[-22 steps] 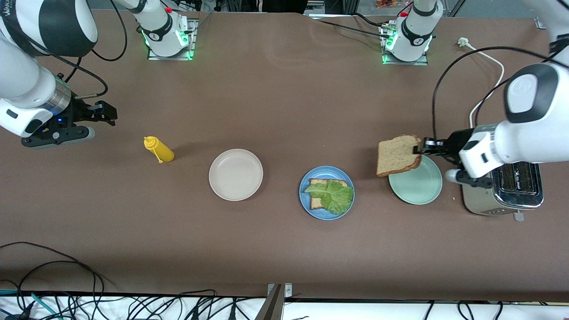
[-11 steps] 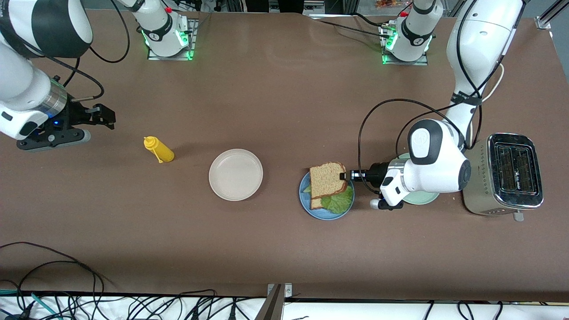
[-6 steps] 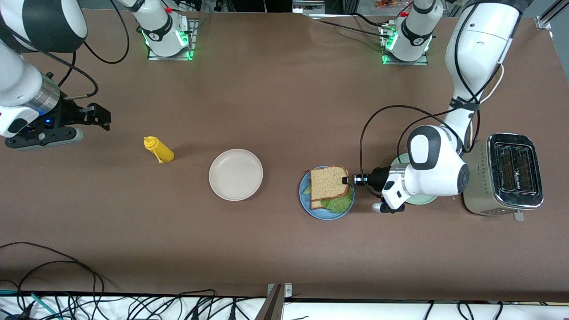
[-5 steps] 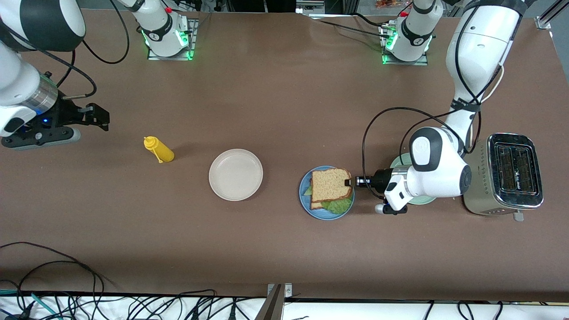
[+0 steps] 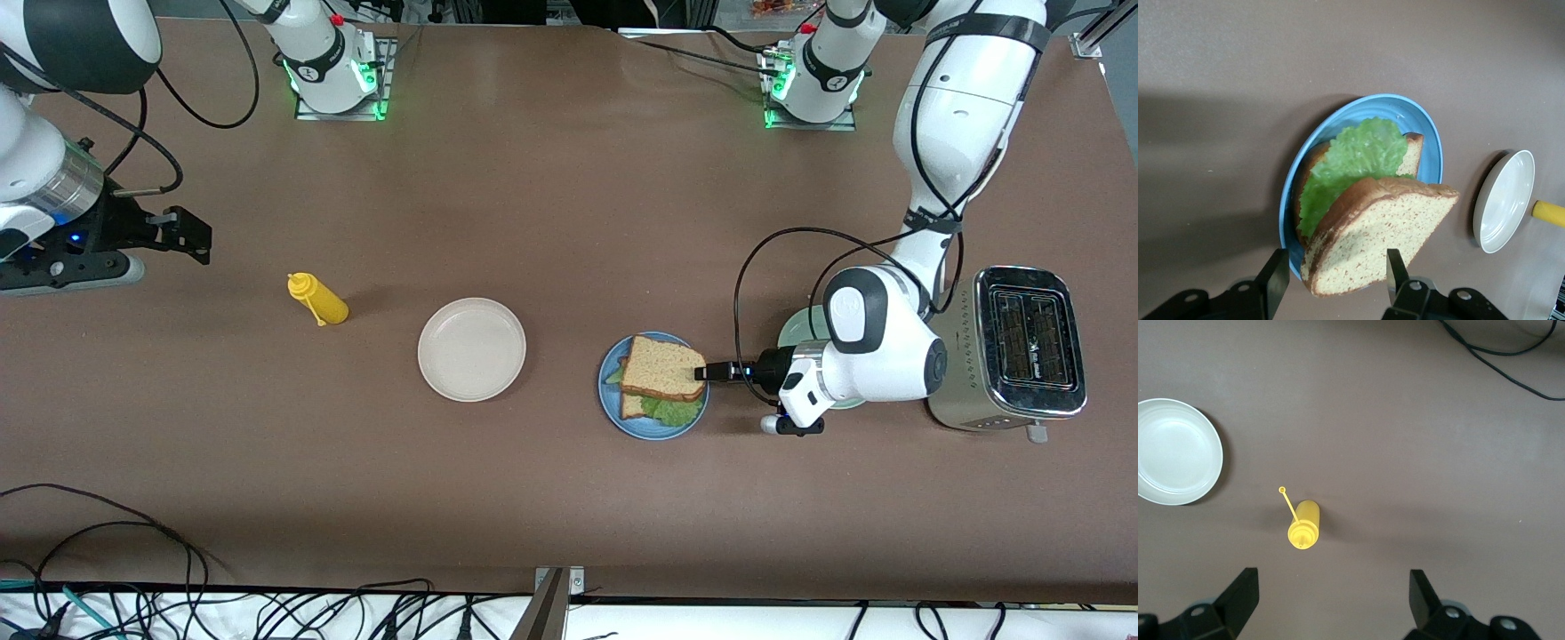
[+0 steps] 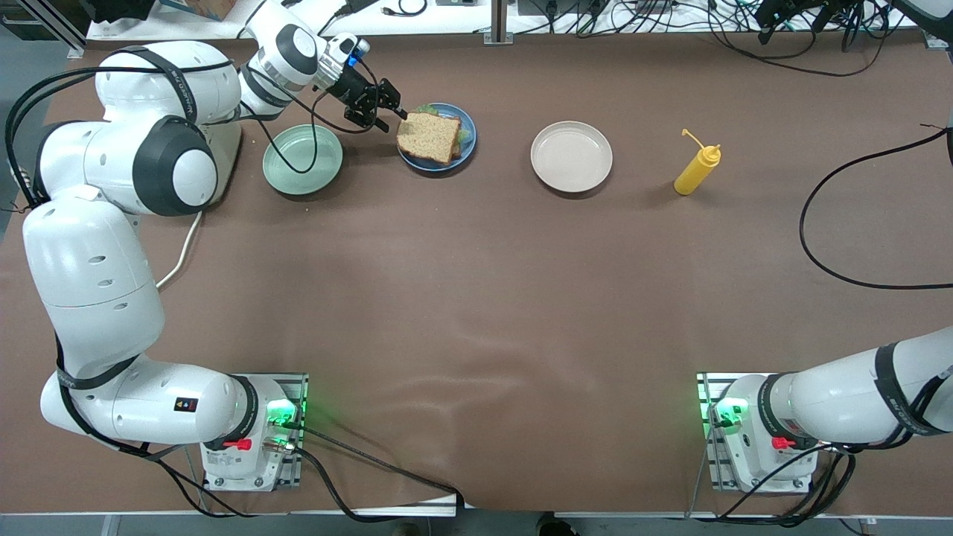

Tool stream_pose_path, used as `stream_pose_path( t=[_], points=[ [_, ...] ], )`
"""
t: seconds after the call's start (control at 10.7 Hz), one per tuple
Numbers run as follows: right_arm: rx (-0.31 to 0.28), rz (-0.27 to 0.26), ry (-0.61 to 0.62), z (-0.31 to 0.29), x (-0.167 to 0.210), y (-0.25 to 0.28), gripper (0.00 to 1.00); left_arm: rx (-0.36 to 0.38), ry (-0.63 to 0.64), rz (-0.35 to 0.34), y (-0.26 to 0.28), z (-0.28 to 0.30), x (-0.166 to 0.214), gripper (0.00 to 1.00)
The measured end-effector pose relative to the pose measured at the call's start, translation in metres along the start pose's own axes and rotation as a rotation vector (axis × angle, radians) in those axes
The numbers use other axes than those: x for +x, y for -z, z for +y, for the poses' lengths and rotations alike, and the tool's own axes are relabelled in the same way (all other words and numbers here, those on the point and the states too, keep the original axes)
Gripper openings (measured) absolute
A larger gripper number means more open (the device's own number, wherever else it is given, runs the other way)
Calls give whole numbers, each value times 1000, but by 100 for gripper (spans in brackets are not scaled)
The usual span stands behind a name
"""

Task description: Make sandwich in blue plate with both arms

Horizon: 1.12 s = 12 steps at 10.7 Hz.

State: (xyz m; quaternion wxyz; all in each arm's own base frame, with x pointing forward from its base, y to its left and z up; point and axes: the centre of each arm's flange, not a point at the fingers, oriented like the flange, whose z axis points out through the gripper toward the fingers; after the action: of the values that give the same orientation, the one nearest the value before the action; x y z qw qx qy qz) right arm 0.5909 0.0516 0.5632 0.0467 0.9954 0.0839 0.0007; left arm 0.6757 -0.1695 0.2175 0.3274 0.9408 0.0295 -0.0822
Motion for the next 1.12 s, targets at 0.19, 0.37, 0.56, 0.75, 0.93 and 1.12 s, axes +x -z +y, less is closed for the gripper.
stream_pose_path(
  t=[0.19,0.37,0.56,0.75,0.93,1.12],
  points=[
    [1,-3,-18,2,0,-2,100,0,0,0,0,0,0,67],
    [1,-17,-22,3,3,-10,100,-4,4,22,11,-4,5,70],
    [1,-29,-25,3,6,-17,100,7,-25,52,40,-10,11,80],
    [0,-22,-42,11,6,-14,100,60,-79,55,74,-8,9,100],
    [42,-15,-91,29,4,-12,100,89,-97,30,109,-10,1,100],
    [74,12,-132,47,3,-1,100,128,-114,3,145,-14,-9,100]
  ],
)
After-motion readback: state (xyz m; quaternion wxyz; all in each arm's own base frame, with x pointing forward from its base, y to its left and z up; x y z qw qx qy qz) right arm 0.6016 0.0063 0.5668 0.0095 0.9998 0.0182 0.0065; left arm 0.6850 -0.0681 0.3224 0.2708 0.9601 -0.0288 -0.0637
